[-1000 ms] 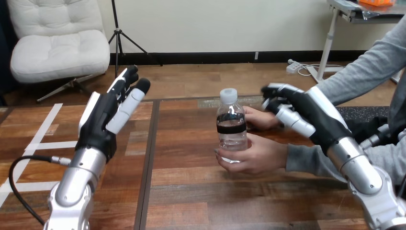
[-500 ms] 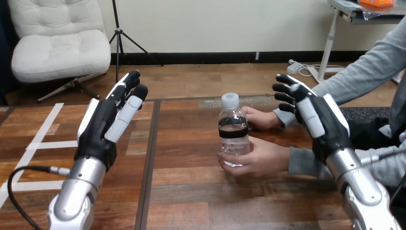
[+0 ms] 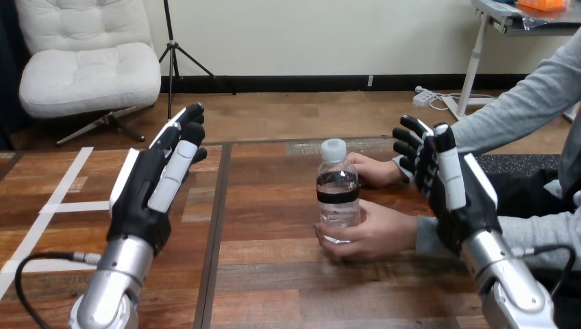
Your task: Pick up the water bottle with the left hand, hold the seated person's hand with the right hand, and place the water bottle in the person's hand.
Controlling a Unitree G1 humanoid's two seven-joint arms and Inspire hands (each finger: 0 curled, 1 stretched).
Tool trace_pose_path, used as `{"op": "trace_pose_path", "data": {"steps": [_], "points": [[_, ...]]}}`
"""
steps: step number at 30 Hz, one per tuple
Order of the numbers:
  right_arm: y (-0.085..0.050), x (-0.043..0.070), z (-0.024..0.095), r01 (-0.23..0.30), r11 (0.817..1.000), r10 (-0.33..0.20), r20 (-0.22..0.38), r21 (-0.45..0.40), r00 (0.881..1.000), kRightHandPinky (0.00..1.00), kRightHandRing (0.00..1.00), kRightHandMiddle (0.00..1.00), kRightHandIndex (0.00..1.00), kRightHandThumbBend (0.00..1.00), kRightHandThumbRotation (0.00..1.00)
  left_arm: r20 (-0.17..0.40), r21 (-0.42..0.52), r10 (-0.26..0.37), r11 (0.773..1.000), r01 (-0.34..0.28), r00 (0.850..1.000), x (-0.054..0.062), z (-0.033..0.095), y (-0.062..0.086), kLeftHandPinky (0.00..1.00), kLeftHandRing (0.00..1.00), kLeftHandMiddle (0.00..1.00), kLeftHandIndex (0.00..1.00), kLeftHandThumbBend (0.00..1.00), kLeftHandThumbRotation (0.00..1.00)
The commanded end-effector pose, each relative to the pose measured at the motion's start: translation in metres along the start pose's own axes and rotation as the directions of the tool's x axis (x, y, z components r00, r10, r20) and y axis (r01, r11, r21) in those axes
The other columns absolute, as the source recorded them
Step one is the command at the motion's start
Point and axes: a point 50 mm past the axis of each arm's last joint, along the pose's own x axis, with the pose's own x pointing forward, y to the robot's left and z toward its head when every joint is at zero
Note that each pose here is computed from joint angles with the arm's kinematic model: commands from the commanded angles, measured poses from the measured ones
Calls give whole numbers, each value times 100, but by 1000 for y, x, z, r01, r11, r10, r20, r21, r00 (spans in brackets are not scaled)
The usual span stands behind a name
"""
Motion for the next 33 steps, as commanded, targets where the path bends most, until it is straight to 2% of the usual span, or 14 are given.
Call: {"op": "trace_pose_path", "data": {"steps": [1, 16, 25, 33], "points": [[4, 4, 34, -15, 998, 8, 139, 53, 990, 100, 96, 93, 96, 100, 100, 137, -4, -15, 1000, 16, 990, 4, 27, -3, 88, 92, 93, 89, 74, 89], [13, -14, 40, -73, 987, 50, 160, 144, 986, 100, 99, 97, 99, 100, 100, 138, -58, -13, 998, 21, 990, -6, 23, -5, 93, 93, 94, 90, 75, 91], [17, -23, 42, -68, 984, 42, 160, 166, 986, 100, 100, 97, 99, 100, 100, 144, -88, 4, 996, 9, 990, -13, 20, -7, 92, 92, 93, 89, 78, 91], [21, -32, 44, -57, 986, 31, 161, 157, 986, 100, 98, 94, 96, 100, 100, 163, -190, 14, 982, 17, 986, -18, 17, -9, 96, 94, 94, 89, 77, 88]]}}
